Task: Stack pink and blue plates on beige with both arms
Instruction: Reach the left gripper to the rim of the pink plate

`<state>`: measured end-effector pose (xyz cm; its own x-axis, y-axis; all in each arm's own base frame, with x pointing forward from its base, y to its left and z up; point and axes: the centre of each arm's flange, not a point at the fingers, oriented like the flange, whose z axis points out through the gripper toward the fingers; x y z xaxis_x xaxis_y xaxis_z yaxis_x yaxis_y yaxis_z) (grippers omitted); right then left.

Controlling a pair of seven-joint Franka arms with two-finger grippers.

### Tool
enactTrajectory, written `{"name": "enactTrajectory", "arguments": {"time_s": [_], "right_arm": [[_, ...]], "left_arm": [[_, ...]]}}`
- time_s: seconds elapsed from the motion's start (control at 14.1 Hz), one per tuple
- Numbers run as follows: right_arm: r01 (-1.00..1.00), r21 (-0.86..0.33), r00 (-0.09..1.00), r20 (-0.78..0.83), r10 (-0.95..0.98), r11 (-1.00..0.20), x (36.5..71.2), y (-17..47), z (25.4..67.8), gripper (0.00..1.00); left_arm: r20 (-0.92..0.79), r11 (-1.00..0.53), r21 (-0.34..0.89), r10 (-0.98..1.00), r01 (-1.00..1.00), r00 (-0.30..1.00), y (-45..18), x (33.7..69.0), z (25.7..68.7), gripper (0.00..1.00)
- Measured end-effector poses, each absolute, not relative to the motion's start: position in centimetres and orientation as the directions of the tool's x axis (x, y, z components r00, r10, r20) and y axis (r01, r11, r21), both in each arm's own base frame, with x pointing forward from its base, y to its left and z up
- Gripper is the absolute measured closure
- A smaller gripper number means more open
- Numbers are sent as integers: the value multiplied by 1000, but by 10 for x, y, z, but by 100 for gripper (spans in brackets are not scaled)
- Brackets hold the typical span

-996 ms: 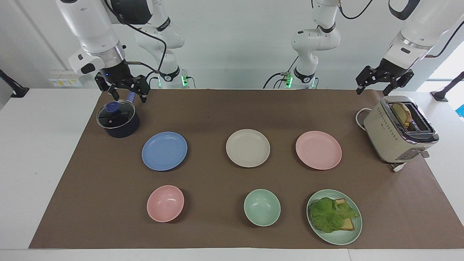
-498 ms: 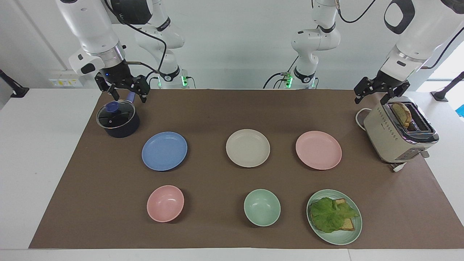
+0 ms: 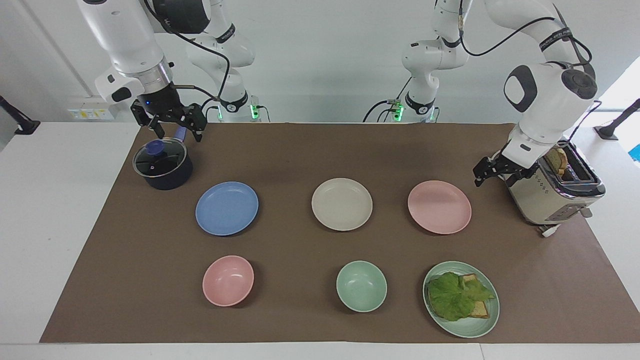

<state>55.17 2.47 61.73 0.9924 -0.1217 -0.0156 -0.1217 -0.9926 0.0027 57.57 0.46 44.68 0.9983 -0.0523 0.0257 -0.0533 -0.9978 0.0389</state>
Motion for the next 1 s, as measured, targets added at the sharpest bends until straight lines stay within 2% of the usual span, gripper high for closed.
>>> {"name": "enactTrajectory", "arguments": {"time_s": [0.36, 0.57, 0.64, 0.71, 1.0], "right_arm": [[-122, 3, 992, -16, -122, -992, 552, 24, 617, 0], [-122, 3, 992, -15, -122, -992, 552, 24, 617, 0], [-122, 3, 992, -15, -122, -992, 552, 24, 617, 0], [-122, 3, 992, -16, -122, -992, 552, 24, 617, 0], [-121, 3, 993, -16, -121, -993, 552, 25, 617, 0]], "left_arm": [[29, -998, 37, -51, -52, 998, 4, 573, 354, 0], [13, -997, 37, -65, -66, 998, 3, 563, 329, 0], [8, -997, 37, -72, -72, 997, 2, 561, 326, 7], [5, -996, 38, -75, -75, 997, 1, 560, 324, 7], [4, -997, 38, -74, -74, 997, 3, 559, 324, 55]]}}
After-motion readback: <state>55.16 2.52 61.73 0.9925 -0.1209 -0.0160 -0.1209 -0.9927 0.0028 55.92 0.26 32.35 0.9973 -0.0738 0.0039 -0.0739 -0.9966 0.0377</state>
